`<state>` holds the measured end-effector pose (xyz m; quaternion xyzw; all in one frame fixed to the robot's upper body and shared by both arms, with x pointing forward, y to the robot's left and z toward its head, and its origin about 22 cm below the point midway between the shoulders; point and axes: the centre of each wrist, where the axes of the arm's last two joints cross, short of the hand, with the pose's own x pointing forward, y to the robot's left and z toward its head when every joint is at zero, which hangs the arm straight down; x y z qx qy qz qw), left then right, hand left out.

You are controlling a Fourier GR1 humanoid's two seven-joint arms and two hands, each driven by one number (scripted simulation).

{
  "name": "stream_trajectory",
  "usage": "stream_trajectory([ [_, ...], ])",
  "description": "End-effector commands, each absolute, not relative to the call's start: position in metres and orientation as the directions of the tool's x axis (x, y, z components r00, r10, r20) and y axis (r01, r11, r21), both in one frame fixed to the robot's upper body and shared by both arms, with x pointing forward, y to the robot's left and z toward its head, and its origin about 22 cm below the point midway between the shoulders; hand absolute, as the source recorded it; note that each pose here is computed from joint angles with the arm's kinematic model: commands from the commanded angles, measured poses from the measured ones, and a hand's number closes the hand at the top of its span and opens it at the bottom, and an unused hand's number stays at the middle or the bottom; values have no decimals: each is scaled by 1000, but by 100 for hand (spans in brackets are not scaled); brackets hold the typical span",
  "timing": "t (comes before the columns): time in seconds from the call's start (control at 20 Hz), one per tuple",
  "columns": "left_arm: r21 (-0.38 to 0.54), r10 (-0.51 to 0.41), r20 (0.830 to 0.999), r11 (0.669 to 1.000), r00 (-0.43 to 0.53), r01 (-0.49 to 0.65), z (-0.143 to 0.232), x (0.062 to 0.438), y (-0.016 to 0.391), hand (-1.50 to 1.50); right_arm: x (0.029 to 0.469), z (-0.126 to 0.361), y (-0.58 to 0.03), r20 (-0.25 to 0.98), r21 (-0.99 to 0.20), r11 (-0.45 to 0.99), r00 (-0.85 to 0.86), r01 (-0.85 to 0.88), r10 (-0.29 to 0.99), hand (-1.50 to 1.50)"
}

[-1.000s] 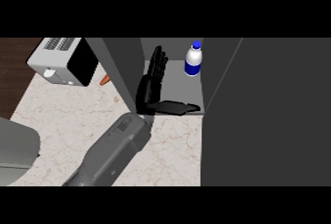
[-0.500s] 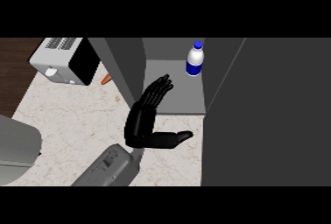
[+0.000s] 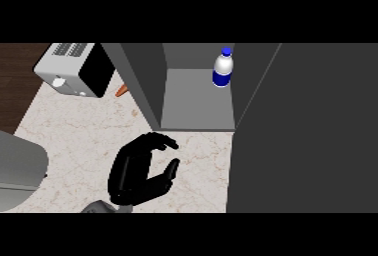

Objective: Pick up the bottled water, place it into the cabinet and close the cabinet

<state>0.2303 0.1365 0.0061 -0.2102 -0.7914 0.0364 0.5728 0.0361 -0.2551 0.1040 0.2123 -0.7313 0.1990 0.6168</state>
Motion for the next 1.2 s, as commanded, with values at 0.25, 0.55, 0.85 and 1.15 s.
stream_trajectory([
  [0.25, -310, 348, 884, 936, -312, 166, 12, 198, 207, -150, 27, 159, -233, 957, -200, 703, -288, -683, -8, 150],
  [0.55, -399, 428, 858, 903, -285, 159, 23, 174, 226, -150, 27, 161, -214, 972, -160, 547, -227, -822, -57, 150],
  [0.85, -381, 406, 870, 914, -279, 142, 33, 162, 260, -150, 34, 161, -203, 966, -209, 486, -258, -848, -34, 150],
  [1.15, -385, 414, 869, 910, -271, 156, 33, 142, 275, -150, 32, 153, -189, 974, -69, 503, -166, -861, -151, 150],
])
